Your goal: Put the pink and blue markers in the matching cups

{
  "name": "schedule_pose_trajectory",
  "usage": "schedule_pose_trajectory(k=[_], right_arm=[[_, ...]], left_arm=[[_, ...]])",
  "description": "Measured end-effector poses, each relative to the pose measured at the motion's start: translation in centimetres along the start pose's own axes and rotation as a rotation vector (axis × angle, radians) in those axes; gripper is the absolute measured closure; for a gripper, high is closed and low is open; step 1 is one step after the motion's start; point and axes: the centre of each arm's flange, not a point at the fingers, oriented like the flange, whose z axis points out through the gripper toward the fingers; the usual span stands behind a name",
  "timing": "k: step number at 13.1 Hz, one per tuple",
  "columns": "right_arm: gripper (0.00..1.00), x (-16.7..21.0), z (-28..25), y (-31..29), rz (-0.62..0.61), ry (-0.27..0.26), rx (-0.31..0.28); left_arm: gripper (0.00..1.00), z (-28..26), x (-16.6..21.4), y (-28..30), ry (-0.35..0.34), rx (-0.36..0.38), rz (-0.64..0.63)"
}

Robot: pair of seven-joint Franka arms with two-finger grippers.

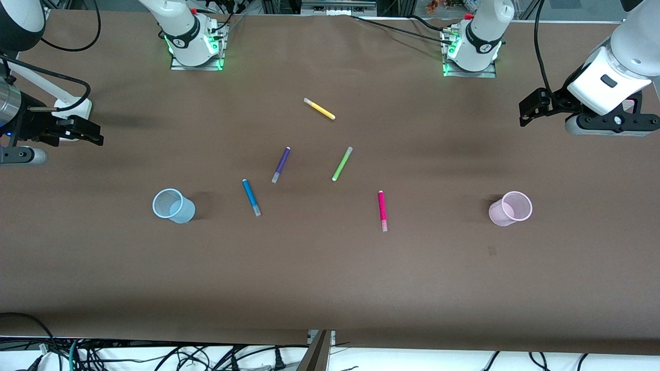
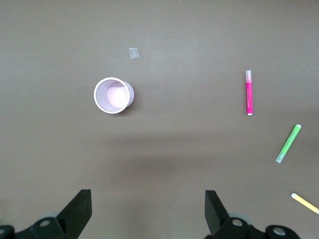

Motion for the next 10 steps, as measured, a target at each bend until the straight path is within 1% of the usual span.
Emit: schedule_pose_trajectory(k=[1,2,4,6,7,8,10], right_arm=[[0.0,0.0,0.0,0.0,0.0,0.0,0.0],[0.0,0.0,0.0,0.01,0.0,0.0,0.0],[0.0,0.0,0.0,0.06,0.001,0.0,0.0],[0.0,0.0,0.0,0.06,0.001,0.0,0.0],[0.0,0.0,0.0,0.07,0.001,0.0,0.0],[0.0,0.0,-0.02,0.07,0.001,0.0,0.0],[0.0,0.0,-0.02,0.07,0.001,0.0,0.0]], left_arm=[[0.0,0.0,0.0,0.0,0.0,0.0,0.0],[0.09,0.0,0.0,0.0,0.0,0.0,0.0],[0.33,0.01,0.0,0.01,0.0,0.0,0.0],[0.54,0.04,0.02,0.01,-0.001,0.0,0.0],[0.54,0.07,0.04,0.01,-0.001,0.0,0.0],[0.49,0.12,0.07,0.01,-0.002,0.0,-0.002],[0.3,0.24,0.14,0.01,-0.005,0.0,-0.003]])
